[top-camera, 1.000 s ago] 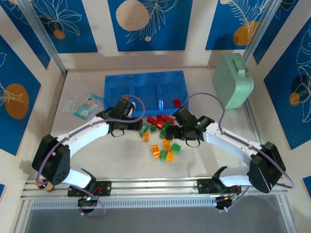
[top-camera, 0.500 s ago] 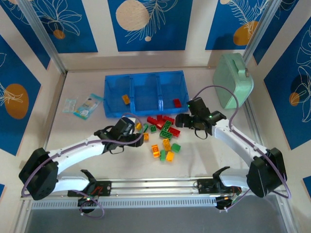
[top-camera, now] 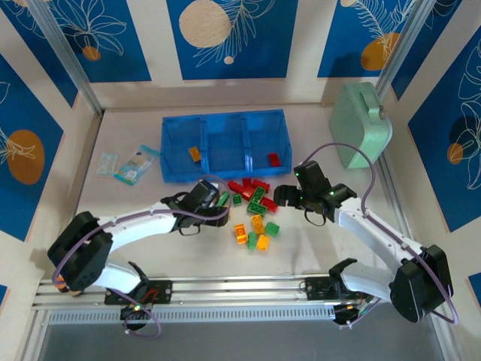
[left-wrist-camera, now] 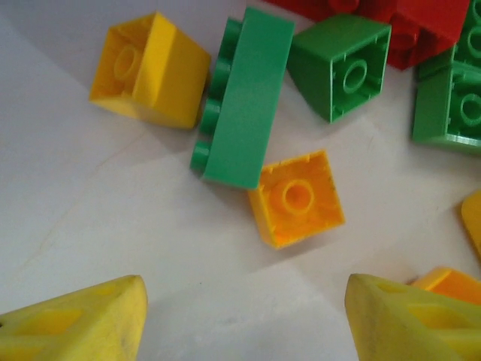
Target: Sort the legos into containers by color
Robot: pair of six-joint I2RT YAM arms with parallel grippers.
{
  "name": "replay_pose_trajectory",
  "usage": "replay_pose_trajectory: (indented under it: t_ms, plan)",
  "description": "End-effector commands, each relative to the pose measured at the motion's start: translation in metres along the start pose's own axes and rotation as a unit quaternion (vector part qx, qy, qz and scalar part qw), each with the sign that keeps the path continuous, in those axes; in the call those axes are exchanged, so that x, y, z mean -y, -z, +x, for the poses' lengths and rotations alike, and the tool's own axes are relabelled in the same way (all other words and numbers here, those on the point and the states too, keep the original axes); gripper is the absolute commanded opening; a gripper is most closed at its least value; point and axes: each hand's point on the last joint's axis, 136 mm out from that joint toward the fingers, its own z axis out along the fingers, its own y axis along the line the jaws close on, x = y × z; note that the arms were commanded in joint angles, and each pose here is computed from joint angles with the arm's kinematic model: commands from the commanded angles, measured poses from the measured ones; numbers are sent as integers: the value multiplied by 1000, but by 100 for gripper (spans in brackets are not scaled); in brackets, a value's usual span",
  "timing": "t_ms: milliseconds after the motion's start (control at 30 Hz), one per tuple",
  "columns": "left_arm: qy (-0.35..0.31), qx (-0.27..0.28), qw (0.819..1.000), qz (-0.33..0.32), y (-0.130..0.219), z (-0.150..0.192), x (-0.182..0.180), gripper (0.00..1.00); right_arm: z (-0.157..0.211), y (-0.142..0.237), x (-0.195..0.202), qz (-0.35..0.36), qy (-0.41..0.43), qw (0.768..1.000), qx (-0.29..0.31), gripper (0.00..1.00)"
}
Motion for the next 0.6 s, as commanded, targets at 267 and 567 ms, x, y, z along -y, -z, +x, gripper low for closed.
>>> replay_pose_trajectory:
  t_ms: [267,567]
  plan:
    - [-19,-30,997,-64,-35,-42,-5,52,9,9,-5,-15,-12,1000,2,87]
    - [-31,-51,994,-88,-46,-37,-12,49,11,10,-1,-15,-16,1000,7,87]
